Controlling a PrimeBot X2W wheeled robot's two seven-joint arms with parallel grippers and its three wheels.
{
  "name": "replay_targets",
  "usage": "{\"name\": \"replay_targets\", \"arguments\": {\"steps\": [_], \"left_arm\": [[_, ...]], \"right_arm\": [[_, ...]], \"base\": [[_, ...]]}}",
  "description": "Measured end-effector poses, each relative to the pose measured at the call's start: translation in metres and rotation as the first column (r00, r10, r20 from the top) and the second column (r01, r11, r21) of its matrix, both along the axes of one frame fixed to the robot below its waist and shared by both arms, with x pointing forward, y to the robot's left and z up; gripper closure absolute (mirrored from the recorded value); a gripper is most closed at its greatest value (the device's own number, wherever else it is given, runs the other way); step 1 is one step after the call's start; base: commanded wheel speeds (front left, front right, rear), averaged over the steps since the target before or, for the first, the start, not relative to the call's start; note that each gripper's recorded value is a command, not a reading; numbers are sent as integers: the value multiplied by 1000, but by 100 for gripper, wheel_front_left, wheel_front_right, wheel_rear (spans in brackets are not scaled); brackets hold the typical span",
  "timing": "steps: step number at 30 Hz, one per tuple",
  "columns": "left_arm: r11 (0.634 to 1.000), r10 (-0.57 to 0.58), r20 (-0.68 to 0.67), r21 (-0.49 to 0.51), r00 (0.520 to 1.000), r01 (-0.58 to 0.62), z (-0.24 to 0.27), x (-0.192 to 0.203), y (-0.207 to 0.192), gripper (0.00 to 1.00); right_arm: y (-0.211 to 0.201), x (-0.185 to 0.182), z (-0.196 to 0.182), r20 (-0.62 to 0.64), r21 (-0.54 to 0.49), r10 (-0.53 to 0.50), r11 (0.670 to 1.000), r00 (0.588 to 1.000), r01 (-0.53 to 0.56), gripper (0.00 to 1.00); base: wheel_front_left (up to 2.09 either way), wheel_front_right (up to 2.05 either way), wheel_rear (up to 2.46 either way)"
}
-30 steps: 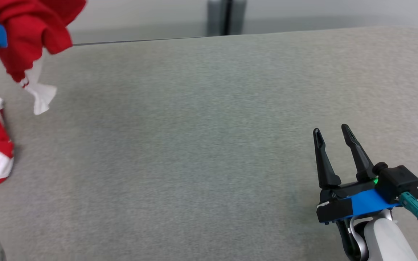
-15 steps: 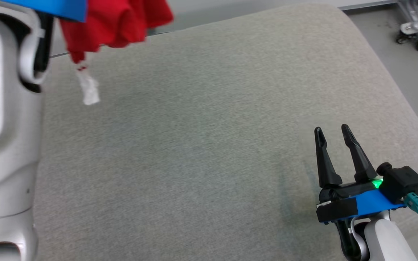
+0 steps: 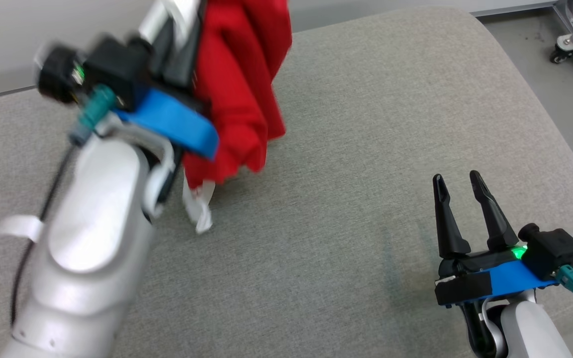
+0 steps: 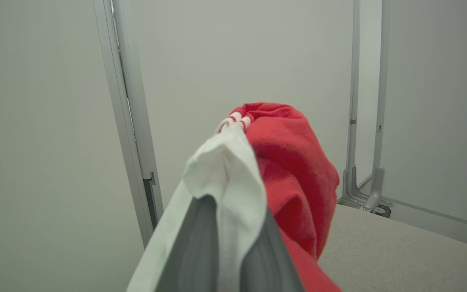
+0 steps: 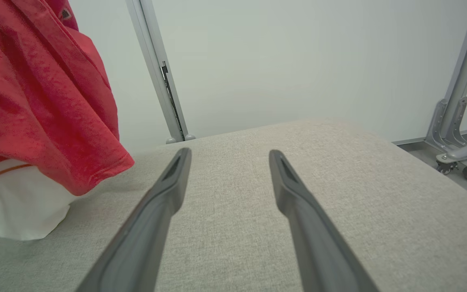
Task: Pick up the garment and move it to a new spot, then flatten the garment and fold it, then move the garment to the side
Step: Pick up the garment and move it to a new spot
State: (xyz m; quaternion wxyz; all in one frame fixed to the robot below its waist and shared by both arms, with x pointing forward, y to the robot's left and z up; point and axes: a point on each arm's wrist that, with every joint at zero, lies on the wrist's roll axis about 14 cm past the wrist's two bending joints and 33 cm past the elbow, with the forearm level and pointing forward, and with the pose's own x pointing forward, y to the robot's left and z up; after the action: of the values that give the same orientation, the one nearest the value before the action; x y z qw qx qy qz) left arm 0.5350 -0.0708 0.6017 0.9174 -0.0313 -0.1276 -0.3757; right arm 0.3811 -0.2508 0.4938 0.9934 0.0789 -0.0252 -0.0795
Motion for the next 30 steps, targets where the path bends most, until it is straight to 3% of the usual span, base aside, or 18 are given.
{"name": "replay_targets", "arguments": {"steps": [13,14,15,16,25,30], "left_arm": [[993,-15,-347,104,938,54,-143,-83,8,100],[993,-14,-361,107,933,56,-148,-89,9,90],[992,-12,-368,112,930,57,-152,-93,10,7],[993,-7,-368,106,930,49,-151,-95,12,0],[995,97,-213,2,972,-99,-82,-84,46,0],[969,239,-168,-26,956,-247,-64,-81,96,0]], "right_arm": [[19,10,1,8,-7,61,998,998,-61,0],[21,10,1,10,-6,67,998,998,-67,0],[24,11,2,11,-6,75,997,997,-75,0],[26,11,2,12,-5,82,997,997,-81,0],[51,14,10,40,2,152,988,988,-152,0],[62,16,15,58,3,184,983,981,-184,0]], "base": [[0,0,0],[0,0,0],[0,0,0],[0,0,0],[0,0,0],[0,0,0]]}}
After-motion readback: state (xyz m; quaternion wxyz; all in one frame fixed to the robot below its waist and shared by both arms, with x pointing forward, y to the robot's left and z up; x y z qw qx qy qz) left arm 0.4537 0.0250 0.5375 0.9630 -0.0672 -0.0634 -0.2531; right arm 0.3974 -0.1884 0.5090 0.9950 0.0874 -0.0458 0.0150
